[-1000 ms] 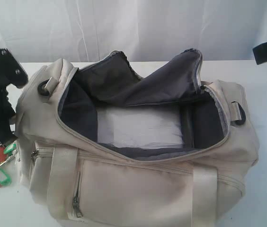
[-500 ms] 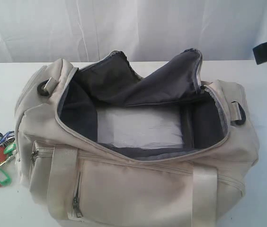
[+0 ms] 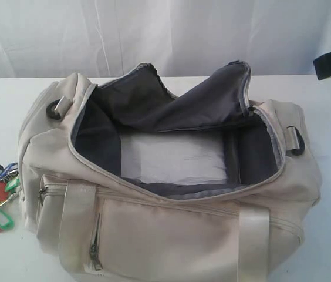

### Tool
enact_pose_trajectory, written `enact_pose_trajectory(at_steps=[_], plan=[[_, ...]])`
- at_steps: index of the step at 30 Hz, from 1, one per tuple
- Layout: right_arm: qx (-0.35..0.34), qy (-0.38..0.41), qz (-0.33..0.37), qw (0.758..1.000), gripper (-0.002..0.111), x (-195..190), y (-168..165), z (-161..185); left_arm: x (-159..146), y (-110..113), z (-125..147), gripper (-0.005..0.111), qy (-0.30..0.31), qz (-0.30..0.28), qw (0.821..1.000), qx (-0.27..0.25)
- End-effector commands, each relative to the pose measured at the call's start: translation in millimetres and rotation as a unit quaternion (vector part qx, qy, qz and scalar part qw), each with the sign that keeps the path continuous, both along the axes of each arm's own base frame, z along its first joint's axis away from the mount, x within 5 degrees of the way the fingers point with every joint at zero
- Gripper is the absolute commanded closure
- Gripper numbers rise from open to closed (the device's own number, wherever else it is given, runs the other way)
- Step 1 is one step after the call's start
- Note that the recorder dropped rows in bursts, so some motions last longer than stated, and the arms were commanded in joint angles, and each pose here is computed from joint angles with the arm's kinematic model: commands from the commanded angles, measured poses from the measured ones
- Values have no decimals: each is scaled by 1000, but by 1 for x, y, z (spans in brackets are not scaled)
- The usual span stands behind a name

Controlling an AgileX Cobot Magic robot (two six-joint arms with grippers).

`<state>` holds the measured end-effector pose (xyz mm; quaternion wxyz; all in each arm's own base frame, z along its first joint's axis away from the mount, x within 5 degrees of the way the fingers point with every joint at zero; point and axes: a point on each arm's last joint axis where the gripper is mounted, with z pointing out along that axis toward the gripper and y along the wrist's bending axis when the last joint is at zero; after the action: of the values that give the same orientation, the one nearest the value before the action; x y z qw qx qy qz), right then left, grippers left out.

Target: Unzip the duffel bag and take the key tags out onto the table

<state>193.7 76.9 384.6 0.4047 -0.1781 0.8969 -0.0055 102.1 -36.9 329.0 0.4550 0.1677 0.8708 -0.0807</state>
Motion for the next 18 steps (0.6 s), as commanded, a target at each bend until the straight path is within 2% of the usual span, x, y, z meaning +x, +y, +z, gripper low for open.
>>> enact_pose_trajectory(at_steps=[1,5,12,18], plan=[[-1,0,0,1000,108,-2,-1,0,-10,2,-7,107,0,-2,1000,-5],[-1,0,0,1000,108,-2,-1,0,-11,2,-16,107,20,-2,1000,-3],[-1,0,0,1000,108,-2,-1,0,-10,1,-22,107,21,-2,1000,-6],[-1,0,0,1000,108,-2,-1,0,-8,7,-23,107,9,4,999,36]])
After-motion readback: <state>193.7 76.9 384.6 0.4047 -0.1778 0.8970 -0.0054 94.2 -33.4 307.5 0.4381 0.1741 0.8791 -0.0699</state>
